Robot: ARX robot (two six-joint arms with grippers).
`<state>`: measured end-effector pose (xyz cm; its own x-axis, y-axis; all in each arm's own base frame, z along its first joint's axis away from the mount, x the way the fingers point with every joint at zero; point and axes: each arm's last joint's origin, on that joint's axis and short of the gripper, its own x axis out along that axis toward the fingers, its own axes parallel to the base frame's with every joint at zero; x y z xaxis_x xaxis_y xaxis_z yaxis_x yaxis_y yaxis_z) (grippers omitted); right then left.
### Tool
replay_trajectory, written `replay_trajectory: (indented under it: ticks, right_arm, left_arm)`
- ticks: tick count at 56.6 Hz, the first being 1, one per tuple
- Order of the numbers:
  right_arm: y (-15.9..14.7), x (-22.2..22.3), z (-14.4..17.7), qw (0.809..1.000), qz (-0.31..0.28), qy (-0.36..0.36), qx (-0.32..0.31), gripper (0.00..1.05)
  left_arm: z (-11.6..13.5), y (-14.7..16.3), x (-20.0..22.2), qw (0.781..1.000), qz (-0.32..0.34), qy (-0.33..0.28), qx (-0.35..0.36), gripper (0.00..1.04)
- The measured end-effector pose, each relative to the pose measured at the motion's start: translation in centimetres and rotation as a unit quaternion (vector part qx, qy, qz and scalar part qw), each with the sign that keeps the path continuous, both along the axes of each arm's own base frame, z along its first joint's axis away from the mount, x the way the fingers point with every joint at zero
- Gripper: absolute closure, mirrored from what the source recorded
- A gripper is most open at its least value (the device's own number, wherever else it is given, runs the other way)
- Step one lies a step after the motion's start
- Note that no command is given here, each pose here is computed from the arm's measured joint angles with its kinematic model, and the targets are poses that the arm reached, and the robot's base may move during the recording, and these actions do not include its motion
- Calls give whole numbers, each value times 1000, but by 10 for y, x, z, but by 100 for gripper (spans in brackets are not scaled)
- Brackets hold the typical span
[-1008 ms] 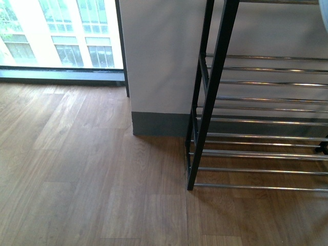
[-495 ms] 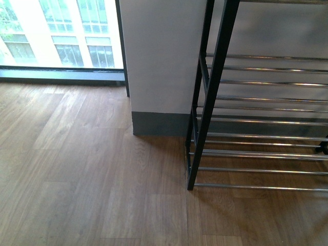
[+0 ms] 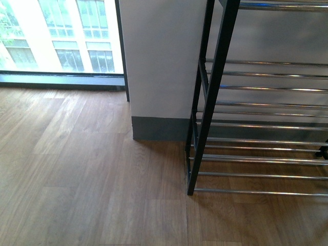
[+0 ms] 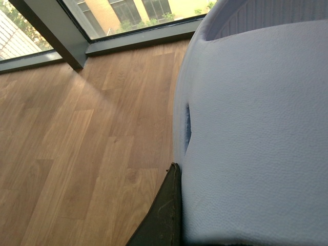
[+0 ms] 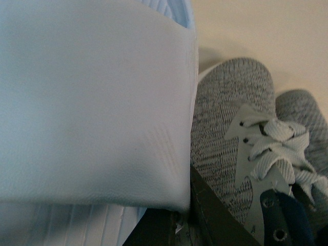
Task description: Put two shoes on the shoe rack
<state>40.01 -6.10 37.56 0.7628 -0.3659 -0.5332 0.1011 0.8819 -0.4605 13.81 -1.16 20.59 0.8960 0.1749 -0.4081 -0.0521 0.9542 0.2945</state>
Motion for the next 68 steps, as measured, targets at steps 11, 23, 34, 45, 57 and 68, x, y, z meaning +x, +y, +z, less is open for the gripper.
replay_trajectory:
  ticks: [11,23,34,45,57,68]
  right_arm:
    - [-6,4,-6,999,-28,-15,34,103]
    - [-3,10,-11,999,-31,-18,36,103]
    - [0,15,-15,999,-33,-10,31,103]
    - [6,15,-14,999,-29,-6,27,103]
    - [6,14,-15,1000,-22,16,12,103]
    - [3,12,-13,999,-25,23,3,103]
  left_arm:
    - [0,0,0,1000,0,0,0,103]
    - [0,0,0,1000,0,0,0,103]
    - [0,0,0,1000,0,0,0,103]
    - [0,0,0,1000,0,0,0,103]
    - [0,0,0,1000,0,1,0,103]
    - [0,0,0,1000,0,1,0,103]
